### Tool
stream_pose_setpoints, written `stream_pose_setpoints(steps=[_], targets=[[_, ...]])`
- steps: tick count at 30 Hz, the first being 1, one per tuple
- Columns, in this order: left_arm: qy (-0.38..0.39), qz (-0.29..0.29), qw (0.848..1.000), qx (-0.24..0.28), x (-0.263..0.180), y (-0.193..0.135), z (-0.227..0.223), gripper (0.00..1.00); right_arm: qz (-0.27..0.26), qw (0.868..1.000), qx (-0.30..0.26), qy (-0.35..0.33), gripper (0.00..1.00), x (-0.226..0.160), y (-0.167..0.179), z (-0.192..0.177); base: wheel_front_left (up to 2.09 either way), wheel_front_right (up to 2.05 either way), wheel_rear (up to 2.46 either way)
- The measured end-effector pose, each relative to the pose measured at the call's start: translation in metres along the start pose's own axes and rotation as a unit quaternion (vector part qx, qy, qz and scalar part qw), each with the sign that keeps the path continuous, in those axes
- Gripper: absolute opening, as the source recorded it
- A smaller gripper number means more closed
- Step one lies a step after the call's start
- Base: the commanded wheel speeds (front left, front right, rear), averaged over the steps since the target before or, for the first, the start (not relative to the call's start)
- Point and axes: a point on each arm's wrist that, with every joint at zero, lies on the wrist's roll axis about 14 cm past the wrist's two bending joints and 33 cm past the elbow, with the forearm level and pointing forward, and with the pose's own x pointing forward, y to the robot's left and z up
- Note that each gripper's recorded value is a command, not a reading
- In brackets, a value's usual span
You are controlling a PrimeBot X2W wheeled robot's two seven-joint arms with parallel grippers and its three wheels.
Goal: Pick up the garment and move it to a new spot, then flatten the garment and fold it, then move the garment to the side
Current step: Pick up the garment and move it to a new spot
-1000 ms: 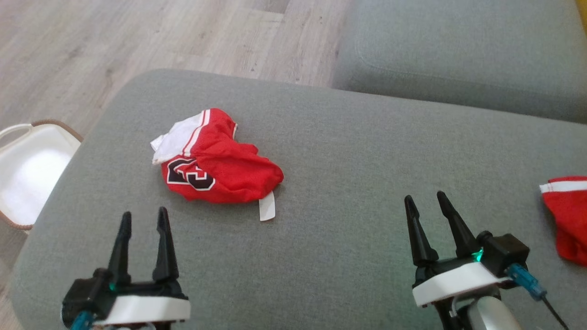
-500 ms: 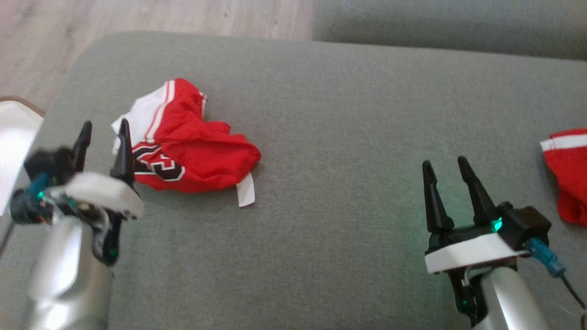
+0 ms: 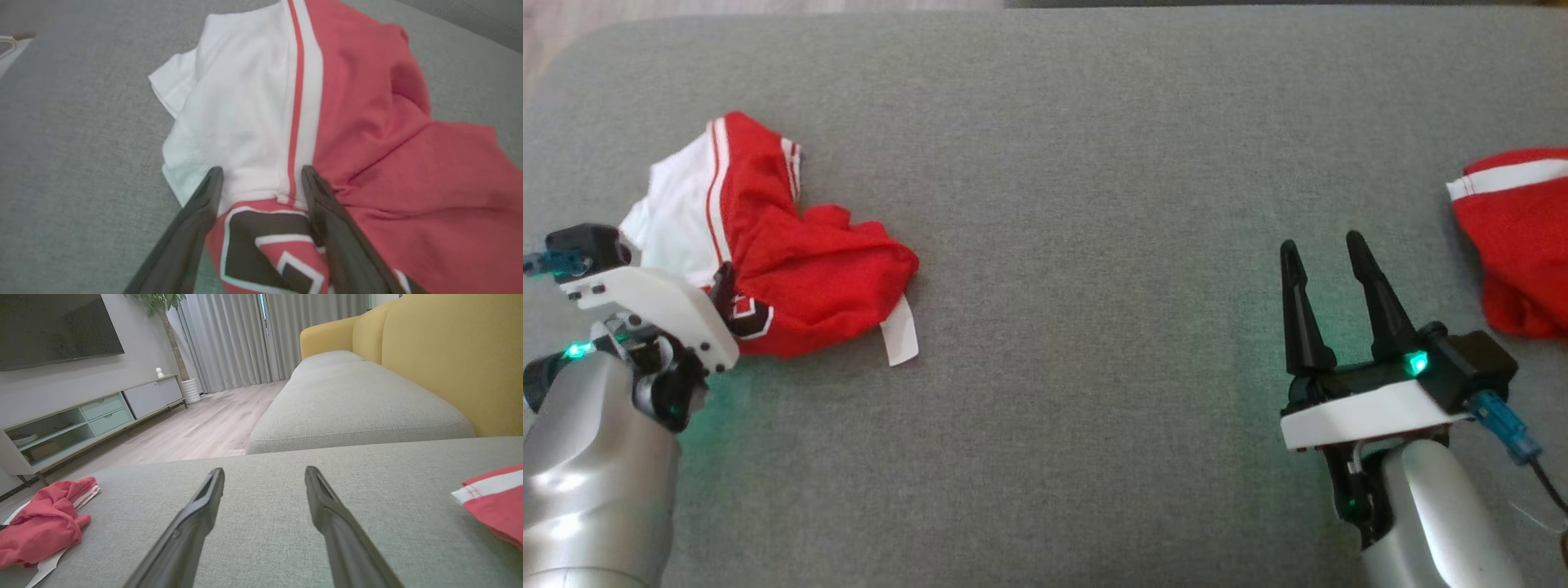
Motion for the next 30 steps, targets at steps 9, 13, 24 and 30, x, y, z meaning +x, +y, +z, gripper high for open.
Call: stream_pose_setpoints(steps=[9,13,24,30], targets=[[-0.045,-0.019,0.999,0.002,0.005,-0.013,0.018,0.0,-0.009,1.0,-0.002,-0.004,1.0,-0.003,-0.006,0.003,0.0,0.0,0.0],[-0.162,-0.045,0.986,0.008,-0.01,-0.031,0.063,0.0,-0.007,1.0,-0.004,-0.012,1.0,-0.004,-0.004,0.01,0.0,0.0,0.0],[-0.394,-0.177,0.901,0.035,-0.089,-0.121,0.152,0.0,-0.004,0.999,-0.004,-0.038,1.0,-0.01,0.001,0.03,0.0,0.0,0.0],[-0.426,-0.243,0.871,0.041,-0.115,-0.17,0.158,0.0,-0.009,0.999,-0.004,-0.046,1.0,-0.015,-0.001,0.037,0.0,0.0,0.0]])
